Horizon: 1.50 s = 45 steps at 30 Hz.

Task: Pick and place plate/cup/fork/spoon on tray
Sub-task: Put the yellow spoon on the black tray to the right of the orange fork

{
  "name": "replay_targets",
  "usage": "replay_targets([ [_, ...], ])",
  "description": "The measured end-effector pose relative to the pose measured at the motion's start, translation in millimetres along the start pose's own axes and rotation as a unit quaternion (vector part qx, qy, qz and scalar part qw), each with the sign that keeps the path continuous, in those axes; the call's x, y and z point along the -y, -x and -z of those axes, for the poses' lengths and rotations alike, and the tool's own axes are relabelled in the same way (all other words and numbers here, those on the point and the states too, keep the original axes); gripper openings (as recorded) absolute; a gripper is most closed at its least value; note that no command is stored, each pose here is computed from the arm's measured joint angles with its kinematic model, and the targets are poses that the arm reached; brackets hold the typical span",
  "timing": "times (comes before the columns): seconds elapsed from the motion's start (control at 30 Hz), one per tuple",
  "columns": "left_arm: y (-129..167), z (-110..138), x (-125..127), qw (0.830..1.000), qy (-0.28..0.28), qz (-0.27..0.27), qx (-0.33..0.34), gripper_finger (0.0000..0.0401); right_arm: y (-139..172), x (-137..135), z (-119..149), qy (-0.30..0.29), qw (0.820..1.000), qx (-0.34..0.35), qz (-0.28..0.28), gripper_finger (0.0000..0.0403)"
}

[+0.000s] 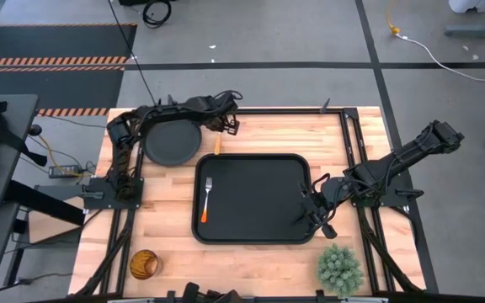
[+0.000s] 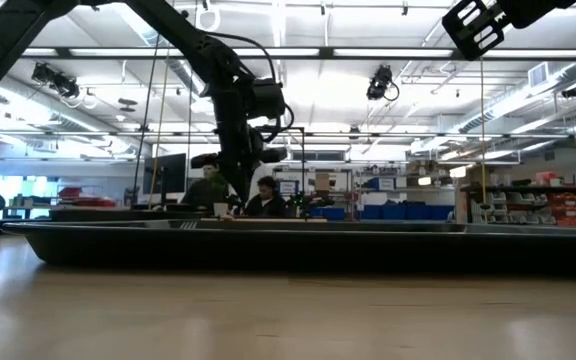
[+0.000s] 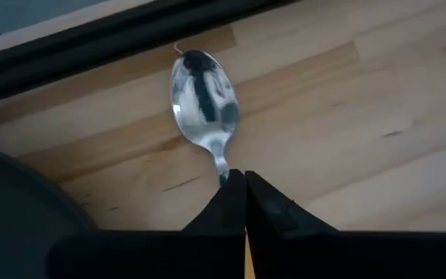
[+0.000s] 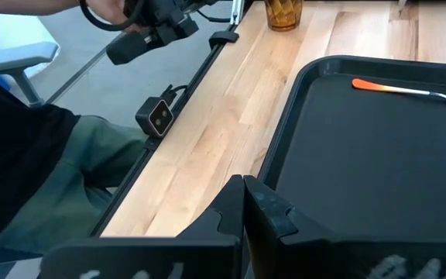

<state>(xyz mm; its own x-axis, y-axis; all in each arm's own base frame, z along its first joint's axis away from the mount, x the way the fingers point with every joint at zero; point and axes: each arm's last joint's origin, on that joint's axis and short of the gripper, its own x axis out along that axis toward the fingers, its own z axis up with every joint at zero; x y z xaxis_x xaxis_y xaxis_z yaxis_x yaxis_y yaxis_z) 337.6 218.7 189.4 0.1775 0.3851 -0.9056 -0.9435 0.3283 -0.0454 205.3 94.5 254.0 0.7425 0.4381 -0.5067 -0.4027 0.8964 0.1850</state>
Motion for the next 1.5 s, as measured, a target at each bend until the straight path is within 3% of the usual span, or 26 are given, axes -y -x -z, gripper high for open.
replay_targets([
  [0.3, -0.2, -0.1, -0.8, 1.0, 0.021, -0.008, 0.003, 0.0012, 0.0, 0.0, 0.0, 0.0, 1.0, 0.0, 0.0, 0.0011],
  [0.7, -39.5, 13.8, 2.1, 0.998, 0.022, -0.034, -0.046, 0.0133, 0.0, 0.1, 0.6, 0.0, 1.0, -0.003, 0.0, 0.0011],
  [0.93, -45.7, 13.7, 3.7, 0.998, 0.022, -0.034, -0.039, 0.0174, 0.0, 0.2, 1.0, -0.004, 1.0, -0.005, 0.001, 0.0011],
  [1.13, -48.6, 16.4, 4.3, 0.998, 0.018, -0.032, -0.052, 0.0175, 0.0, 0.2, 1.1, -0.004, 1.0, -0.006, 0.001, 0.0011],
  [1.5, -50.6, 19.3, 5.9, 0.997, 0.009, -0.025, -0.066, 0.0139, 0.0, 0.2, 1.4, -0.004, 1.0, -0.007, 0.001, 0.0011],
])
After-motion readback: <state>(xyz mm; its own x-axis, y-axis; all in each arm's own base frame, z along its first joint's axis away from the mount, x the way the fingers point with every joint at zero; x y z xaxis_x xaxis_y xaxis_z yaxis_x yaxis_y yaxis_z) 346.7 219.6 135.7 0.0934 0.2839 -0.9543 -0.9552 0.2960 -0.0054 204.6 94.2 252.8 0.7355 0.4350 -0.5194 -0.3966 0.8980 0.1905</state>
